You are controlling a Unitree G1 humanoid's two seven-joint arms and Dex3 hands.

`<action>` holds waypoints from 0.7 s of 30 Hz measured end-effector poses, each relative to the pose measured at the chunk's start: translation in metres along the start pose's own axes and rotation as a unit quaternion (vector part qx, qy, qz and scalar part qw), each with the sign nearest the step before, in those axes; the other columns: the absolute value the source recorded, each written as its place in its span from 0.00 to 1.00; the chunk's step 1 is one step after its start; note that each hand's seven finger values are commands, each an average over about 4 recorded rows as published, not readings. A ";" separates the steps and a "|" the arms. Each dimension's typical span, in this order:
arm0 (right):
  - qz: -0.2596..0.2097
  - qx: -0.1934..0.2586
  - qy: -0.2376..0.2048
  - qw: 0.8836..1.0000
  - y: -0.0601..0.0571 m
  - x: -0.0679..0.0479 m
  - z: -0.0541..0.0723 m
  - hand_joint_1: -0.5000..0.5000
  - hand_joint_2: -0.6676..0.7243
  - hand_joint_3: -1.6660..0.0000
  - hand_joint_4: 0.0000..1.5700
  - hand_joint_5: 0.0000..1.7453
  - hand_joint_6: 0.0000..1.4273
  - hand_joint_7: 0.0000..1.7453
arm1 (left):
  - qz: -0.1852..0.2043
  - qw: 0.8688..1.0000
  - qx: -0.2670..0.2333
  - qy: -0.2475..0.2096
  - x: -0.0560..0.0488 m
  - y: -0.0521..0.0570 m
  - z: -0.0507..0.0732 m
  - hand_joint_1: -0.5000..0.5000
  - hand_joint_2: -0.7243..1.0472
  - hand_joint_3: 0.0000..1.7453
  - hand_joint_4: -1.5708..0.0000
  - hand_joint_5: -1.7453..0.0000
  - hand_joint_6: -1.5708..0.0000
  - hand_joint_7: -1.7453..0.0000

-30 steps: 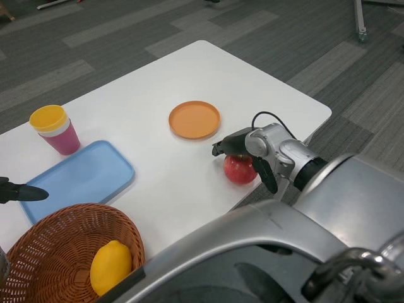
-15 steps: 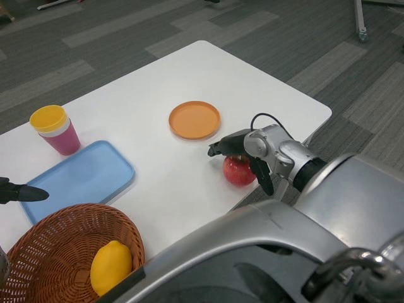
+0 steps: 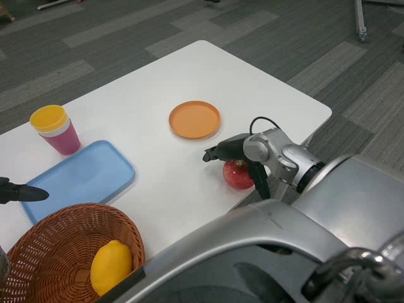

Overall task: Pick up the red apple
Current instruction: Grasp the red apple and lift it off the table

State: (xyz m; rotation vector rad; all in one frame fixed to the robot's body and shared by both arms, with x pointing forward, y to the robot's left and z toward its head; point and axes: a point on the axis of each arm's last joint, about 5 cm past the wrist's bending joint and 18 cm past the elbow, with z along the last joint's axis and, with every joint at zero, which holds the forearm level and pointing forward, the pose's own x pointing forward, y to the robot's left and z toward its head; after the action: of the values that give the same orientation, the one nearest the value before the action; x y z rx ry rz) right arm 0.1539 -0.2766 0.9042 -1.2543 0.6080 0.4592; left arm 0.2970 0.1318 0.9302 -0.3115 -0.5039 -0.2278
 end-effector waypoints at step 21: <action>0.006 0.035 0.007 0.999 -0.005 0.019 -0.008 0.17 0.23 0.51 0.00 0.00 0.00 0.32 | 0.000 1.000 0.000 0.000 0.000 0.000 0.000 0.00 0.10 0.04 1.00 1.00 0.99 0.92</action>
State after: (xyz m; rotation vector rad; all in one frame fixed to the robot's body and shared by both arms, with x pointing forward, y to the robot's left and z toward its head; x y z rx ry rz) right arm 0.1706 -0.2858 0.8941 -1.1888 0.6392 0.4368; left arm 0.2968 0.1319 0.9299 -0.3119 -0.5035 -0.2274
